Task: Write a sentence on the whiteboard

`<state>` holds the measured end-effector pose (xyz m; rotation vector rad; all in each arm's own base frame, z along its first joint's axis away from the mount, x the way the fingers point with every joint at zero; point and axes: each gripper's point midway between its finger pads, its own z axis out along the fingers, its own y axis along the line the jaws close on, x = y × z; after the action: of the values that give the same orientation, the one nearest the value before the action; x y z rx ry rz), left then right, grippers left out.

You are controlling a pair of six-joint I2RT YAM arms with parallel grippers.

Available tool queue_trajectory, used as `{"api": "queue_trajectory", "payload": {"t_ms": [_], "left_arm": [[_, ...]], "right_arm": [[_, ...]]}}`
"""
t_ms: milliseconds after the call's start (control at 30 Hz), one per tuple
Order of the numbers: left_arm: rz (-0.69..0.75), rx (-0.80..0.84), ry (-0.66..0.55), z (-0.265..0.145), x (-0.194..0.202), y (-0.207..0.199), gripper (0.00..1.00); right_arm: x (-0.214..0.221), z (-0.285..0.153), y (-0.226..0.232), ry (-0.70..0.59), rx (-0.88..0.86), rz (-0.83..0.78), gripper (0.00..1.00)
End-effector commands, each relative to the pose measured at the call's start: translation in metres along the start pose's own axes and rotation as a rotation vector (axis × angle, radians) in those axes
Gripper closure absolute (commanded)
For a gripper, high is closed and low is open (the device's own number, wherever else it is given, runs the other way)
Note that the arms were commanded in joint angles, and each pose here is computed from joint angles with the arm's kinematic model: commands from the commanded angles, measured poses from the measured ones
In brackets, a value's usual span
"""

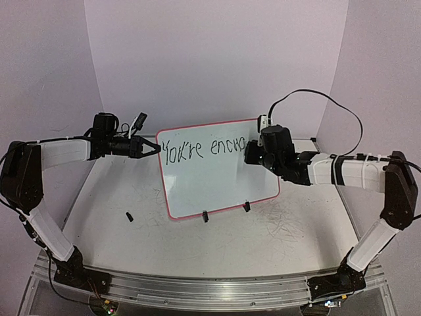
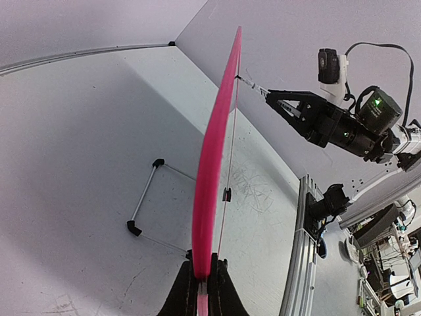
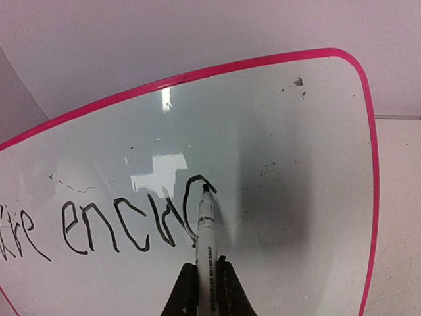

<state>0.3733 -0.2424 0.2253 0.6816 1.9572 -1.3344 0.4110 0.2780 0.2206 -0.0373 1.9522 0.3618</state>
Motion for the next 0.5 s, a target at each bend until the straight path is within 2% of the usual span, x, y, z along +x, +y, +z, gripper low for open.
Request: {"api": "queue_trajectory", "payload": {"t_ms": [0, 467], "left_arm": [[0.058, 0.038, 0.008, 0.006, -0.008, -0.022, 1.0], [0.06, 0.039, 0.008, 0.005, -0.008, -0.023, 1.0]], "right_arm": [[-0.009, 0.001, -0.001, -0.022, 0.007, 0.006, 1.0], [0.038, -0.013, -0.007, 0.095, -0.024, 0.024, 1.0]]}}
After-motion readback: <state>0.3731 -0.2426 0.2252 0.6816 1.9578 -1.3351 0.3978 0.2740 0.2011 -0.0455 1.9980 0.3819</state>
